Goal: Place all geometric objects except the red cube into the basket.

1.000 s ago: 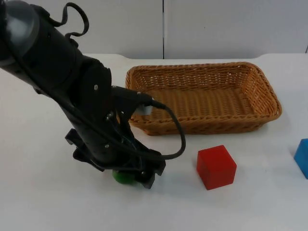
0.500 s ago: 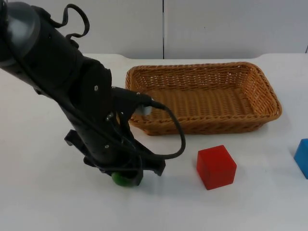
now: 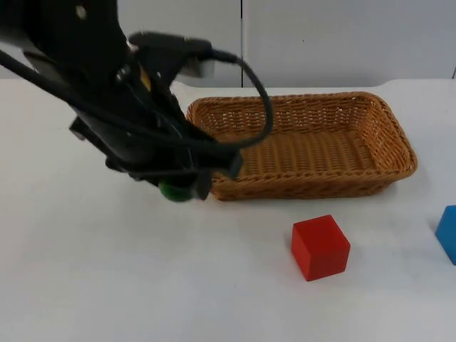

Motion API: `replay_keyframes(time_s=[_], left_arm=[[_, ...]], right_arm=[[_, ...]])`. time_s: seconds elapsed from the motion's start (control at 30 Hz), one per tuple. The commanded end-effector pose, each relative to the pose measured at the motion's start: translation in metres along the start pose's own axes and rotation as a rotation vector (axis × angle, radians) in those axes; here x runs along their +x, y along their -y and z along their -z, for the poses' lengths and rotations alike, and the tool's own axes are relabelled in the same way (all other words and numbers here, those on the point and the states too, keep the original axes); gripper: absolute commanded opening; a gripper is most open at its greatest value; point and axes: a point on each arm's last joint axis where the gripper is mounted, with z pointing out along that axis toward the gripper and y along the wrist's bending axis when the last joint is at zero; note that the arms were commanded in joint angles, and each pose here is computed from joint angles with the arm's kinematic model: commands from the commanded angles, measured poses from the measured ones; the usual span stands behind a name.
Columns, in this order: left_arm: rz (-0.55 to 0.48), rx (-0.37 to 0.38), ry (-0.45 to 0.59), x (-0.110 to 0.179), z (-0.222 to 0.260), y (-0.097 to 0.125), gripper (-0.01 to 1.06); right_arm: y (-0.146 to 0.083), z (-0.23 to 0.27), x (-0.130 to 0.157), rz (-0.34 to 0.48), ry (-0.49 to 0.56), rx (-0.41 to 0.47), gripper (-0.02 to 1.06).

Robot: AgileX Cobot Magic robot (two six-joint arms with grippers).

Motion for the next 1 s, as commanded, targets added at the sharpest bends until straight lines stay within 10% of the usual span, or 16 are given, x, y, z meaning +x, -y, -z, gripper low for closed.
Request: replay_keyframes(time_s=[0.0, 0.97], left_arm=[[-0.022, 0.001, 0.036, -0.003, 0.016, 0.003, 0.00], [-0.164, 0.002, 0.071, -0.142, -0.078, 0.010, 0.00]], right_arm=[[0.000, 0.000, 0.000, 0.000, 0.008, 0.008, 1.05], [0.001, 0.000, 0.000, 0.005, 0.008, 0.011, 1.05]])
